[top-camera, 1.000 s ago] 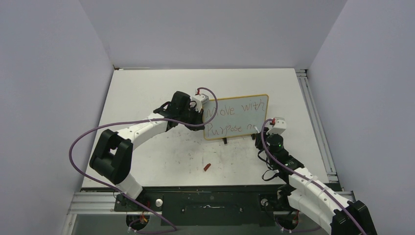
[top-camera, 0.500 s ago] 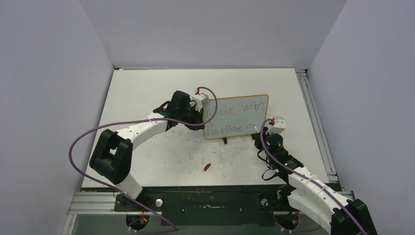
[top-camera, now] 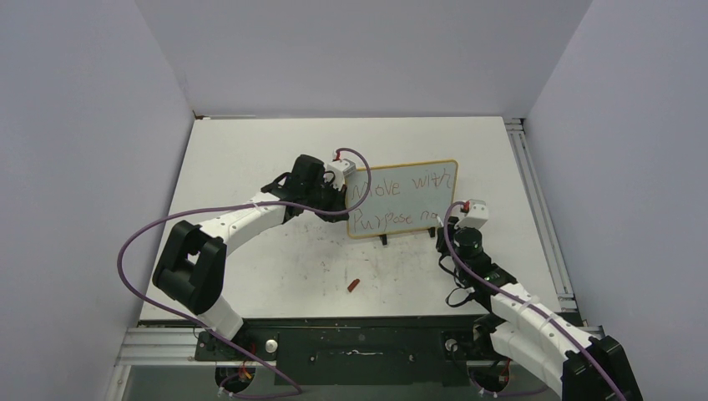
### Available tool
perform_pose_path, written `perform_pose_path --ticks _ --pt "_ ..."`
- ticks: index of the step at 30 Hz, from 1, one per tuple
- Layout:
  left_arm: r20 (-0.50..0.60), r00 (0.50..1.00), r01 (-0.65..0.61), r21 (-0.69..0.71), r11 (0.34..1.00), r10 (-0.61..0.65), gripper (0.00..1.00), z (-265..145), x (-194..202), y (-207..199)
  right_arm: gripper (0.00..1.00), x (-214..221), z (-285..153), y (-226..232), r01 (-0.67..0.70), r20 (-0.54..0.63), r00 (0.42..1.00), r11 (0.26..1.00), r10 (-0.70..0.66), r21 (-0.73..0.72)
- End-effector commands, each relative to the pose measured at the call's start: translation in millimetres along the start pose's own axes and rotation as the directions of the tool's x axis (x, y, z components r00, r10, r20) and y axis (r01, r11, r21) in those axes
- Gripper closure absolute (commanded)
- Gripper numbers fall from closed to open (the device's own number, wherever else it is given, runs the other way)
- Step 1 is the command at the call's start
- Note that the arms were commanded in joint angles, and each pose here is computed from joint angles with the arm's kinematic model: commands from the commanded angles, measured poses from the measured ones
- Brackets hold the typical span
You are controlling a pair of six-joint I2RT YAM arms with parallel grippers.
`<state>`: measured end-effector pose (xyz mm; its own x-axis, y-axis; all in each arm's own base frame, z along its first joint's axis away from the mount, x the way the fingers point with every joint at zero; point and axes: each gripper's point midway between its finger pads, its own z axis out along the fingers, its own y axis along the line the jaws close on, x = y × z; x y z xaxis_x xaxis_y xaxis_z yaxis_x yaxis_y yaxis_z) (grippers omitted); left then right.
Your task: Write a sentence on the whiteboard
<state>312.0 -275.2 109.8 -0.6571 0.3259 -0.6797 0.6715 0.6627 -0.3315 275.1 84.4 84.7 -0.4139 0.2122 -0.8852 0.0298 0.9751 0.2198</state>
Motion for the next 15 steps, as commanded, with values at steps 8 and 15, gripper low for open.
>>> perform_pose_path --ticks 8,15 --pt "0.103 0.993 -0.049 0.012 0.999 0.048 1.0 -14.7 -38.2 -7.3 0.95 -26.1 -4.8 5.2 -0.031 0.088 0.996 0.999 0.034 -0.027" --pt "0.104 0.994 -0.048 0.015 0.999 0.047 1.0 -14.7 -38.2 -7.8 0.95 -30.0 -10.3 2.0 -0.049 0.122 0.991 0.998 0.052 -0.026"
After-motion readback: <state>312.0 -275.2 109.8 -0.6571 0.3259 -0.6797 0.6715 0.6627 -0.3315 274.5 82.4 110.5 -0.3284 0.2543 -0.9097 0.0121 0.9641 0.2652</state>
